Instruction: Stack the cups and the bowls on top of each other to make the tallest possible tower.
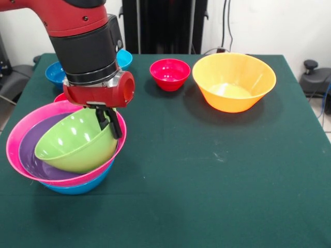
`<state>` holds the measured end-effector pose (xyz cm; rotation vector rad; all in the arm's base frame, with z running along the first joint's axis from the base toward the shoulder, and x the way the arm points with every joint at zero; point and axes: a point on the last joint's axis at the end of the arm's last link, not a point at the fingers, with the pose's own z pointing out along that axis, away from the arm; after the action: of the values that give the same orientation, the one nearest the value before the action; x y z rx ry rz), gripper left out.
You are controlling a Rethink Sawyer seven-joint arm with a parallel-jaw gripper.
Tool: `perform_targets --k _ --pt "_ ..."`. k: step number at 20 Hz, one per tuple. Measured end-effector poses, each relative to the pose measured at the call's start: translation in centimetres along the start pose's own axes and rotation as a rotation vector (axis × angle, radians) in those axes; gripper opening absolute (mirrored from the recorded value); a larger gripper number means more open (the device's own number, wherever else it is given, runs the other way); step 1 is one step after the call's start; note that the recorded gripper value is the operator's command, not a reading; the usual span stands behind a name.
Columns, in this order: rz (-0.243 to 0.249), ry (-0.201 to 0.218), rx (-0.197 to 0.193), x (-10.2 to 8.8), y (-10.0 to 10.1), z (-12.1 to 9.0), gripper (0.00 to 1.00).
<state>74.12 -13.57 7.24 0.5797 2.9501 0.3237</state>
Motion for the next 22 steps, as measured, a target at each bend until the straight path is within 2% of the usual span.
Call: perform_targets --k 10,16,22 --pt "-0.017 -0.038 0.02 -0.9 0.4 -2.7 0.0" --pt "-0.043 -0.057 0.049 -0.8 1.0 -6.0 0.0" --pt "-0.045 -0.077 0.064 -1.3 1.3 -8.8 0.0"
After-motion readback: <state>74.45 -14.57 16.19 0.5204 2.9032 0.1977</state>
